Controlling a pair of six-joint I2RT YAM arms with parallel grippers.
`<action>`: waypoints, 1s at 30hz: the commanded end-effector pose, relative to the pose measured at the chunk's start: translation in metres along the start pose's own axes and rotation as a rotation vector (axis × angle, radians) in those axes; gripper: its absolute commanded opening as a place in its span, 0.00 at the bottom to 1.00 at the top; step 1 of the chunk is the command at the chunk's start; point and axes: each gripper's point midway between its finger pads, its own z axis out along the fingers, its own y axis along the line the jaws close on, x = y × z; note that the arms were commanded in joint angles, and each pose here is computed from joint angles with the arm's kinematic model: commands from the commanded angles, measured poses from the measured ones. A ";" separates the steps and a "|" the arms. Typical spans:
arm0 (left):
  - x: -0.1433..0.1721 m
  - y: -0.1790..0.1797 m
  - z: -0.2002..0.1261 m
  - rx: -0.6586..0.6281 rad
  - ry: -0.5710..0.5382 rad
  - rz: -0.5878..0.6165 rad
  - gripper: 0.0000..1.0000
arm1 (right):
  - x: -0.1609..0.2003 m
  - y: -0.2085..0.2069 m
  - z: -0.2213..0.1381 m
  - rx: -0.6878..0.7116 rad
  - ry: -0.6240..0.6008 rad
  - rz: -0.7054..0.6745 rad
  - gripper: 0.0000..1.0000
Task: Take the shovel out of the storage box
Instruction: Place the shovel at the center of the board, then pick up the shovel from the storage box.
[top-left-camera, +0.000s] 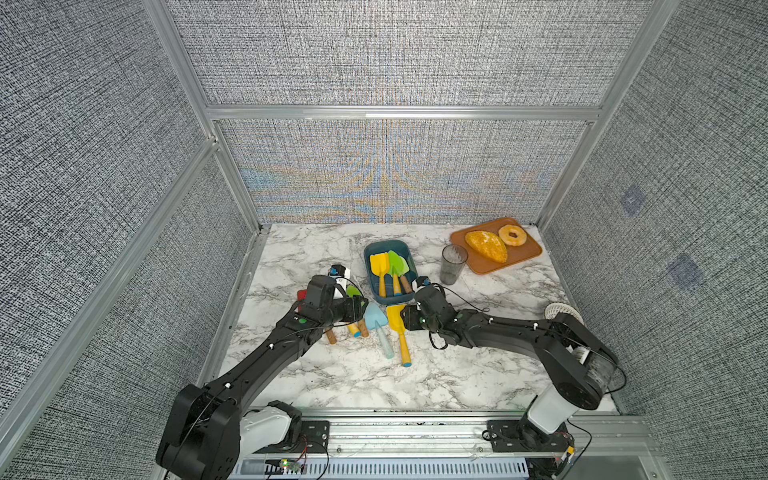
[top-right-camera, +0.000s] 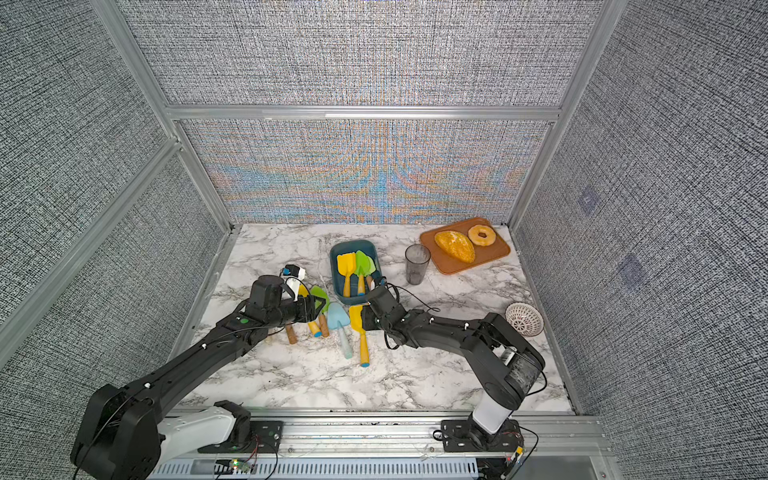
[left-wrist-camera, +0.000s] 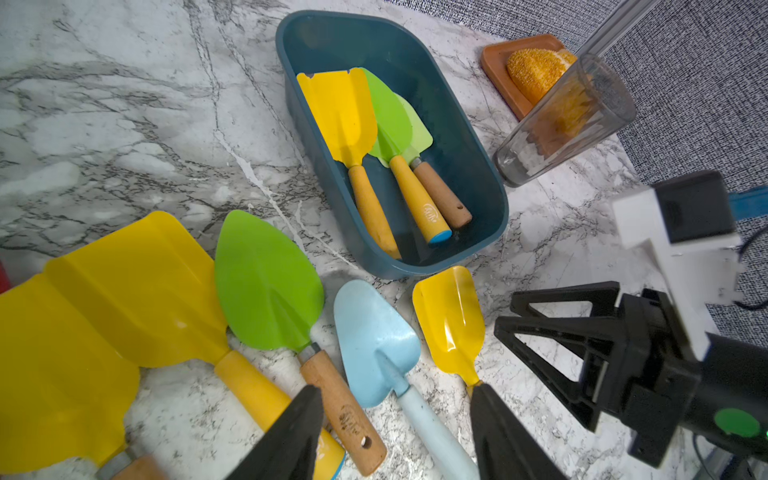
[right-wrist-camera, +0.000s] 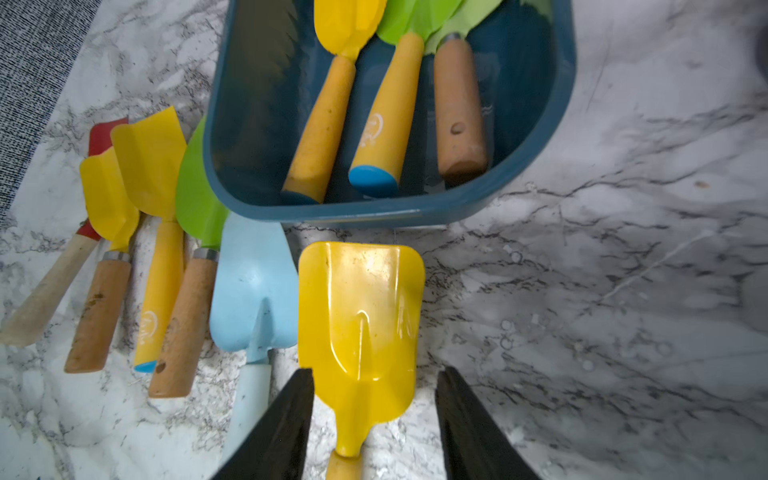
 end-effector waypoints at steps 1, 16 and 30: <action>-0.009 -0.005 0.001 0.021 -0.025 -0.010 0.64 | -0.024 -0.001 -0.012 0.048 -0.047 -0.046 0.57; -0.022 -0.001 0.020 0.005 -0.032 -0.032 0.67 | -0.140 0.024 0.061 -0.114 -0.046 -0.028 0.41; -0.026 0.006 0.031 -0.013 -0.017 -0.021 0.66 | -0.144 -0.011 0.157 -0.049 0.015 0.025 0.48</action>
